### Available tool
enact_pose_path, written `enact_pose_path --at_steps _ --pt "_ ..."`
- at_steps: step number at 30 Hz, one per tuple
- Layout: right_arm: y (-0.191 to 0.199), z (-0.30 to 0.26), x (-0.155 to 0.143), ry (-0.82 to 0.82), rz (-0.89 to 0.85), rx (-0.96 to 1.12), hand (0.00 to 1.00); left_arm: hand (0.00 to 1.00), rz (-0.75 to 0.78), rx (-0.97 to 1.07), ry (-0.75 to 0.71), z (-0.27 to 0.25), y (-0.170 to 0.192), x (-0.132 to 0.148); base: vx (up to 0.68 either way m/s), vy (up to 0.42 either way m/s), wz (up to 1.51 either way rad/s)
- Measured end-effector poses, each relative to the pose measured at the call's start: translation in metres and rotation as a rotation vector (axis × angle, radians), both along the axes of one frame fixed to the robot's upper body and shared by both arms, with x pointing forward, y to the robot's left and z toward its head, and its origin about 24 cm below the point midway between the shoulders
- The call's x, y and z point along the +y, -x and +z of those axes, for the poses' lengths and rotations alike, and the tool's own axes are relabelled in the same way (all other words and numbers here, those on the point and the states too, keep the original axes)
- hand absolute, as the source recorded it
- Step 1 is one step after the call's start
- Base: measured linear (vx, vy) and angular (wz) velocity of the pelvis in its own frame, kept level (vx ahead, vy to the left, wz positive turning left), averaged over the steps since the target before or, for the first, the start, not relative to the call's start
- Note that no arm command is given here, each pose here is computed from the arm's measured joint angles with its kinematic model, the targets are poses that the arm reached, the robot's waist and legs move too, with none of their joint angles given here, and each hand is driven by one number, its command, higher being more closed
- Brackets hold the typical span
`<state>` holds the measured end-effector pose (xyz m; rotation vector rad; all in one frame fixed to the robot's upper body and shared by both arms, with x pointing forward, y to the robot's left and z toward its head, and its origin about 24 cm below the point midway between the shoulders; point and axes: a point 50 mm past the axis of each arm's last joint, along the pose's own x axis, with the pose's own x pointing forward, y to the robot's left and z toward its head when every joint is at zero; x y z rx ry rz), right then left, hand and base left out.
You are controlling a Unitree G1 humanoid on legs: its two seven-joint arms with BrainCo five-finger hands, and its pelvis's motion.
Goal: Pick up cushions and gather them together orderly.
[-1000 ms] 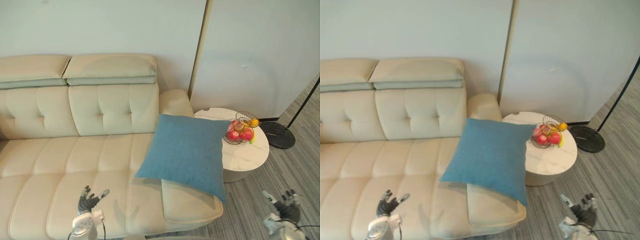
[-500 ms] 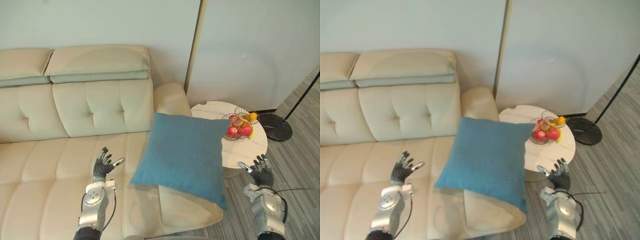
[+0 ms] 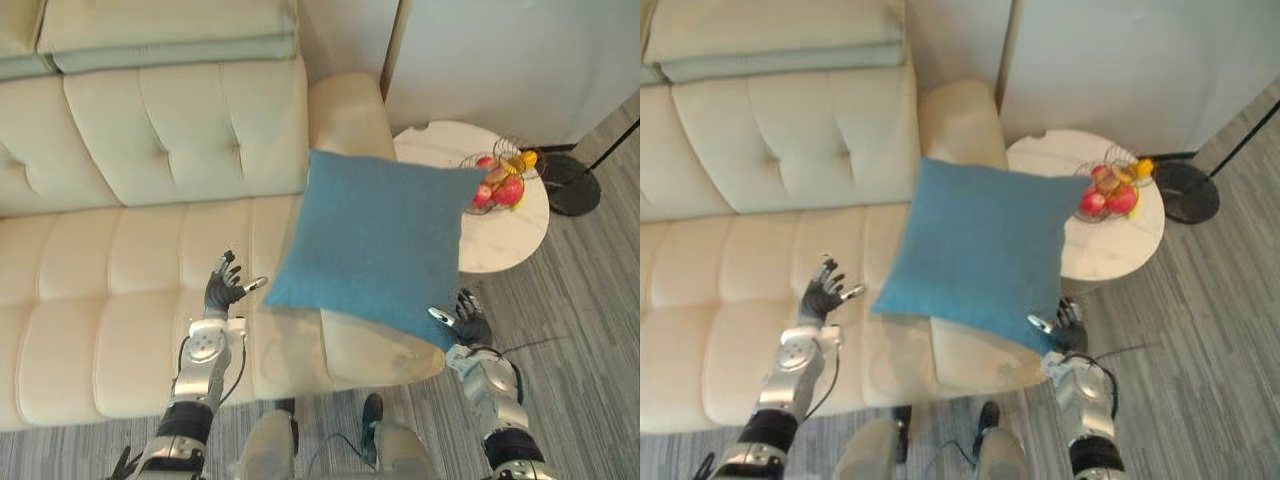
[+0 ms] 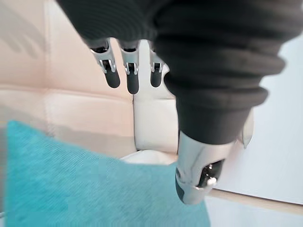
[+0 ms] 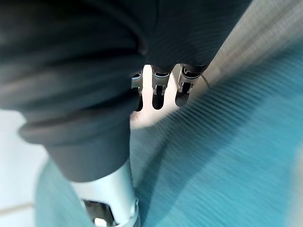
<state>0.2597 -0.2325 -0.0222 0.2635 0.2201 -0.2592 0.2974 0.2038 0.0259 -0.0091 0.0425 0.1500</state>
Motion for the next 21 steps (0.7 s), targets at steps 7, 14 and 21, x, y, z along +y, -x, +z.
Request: enact_pose_path --at_steps 7,14,21 --pt "-0.011 0.001 0.012 0.019 0.066 0.012 0.00 0.00 -0.017 -0.056 -0.056 0.024 -0.023 -0.001 -0.18 -0.009 0.02" --pt "-0.031 0.021 0.018 0.026 0.075 -0.058 0.00 0.00 -0.065 -0.158 -0.123 0.066 -0.054 -0.009 -0.02 -0.015 0.03" --pt "-0.046 0.039 0.020 0.045 0.079 -0.119 0.00 0.00 -0.029 -0.342 -0.192 0.136 -0.079 -0.004 0.04 0.006 -0.16"
